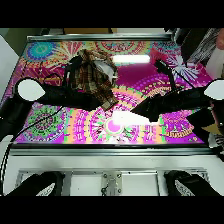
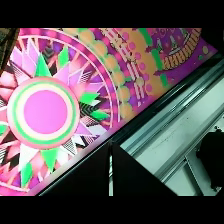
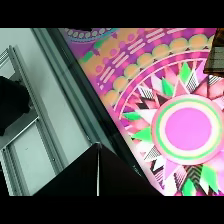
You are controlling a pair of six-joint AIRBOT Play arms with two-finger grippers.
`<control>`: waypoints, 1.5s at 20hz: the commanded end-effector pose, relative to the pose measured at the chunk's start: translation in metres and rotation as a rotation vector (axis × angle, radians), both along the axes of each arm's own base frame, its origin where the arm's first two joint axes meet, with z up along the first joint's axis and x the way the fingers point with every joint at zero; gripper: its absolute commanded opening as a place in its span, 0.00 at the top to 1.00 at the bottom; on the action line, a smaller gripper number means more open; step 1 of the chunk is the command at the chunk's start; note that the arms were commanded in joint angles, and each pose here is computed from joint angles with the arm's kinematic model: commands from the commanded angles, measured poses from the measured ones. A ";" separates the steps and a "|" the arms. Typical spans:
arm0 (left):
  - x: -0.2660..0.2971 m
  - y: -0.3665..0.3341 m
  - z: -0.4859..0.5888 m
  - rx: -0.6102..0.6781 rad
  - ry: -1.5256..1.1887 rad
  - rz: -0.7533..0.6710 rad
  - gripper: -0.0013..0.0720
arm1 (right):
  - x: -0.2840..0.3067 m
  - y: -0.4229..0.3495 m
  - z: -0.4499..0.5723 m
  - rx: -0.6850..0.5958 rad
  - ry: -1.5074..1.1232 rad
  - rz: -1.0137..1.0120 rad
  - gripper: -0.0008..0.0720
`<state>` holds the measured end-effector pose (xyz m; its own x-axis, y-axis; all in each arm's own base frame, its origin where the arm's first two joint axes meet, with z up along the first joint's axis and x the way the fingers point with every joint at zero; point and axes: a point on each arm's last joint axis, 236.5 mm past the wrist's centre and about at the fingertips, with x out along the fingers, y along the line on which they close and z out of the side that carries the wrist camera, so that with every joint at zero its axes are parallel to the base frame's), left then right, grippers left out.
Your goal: Fold the clothes and pants, and hang the long-sleeved shirts on hangers.
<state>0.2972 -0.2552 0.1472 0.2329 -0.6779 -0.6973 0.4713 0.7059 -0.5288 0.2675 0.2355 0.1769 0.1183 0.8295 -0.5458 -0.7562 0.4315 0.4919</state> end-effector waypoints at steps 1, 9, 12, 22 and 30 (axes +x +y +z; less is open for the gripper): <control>0.000 0.000 0.000 0.000 -0.001 -0.002 0.95 | 0.000 0.000 0.000 0.000 0.001 0.000 0.94; 0.057 0.005 0.025 -0.047 -0.219 0.143 0.01 | 0.000 0.000 0.000 0.000 0.001 0.000 0.94; 0.117 0.020 0.014 0.008 -0.367 0.258 0.00 | 0.000 0.000 0.000 0.000 0.001 0.000 0.94; 0.251 -0.033 -0.155 0.090 -0.238 0.304 0.00 | 0.000 0.000 0.000 0.000 0.001 0.000 0.94; 0.282 -0.040 -0.180 0.095 -0.158 0.277 0.95 | 0.000 0.000 0.000 0.000 0.001 0.000 0.94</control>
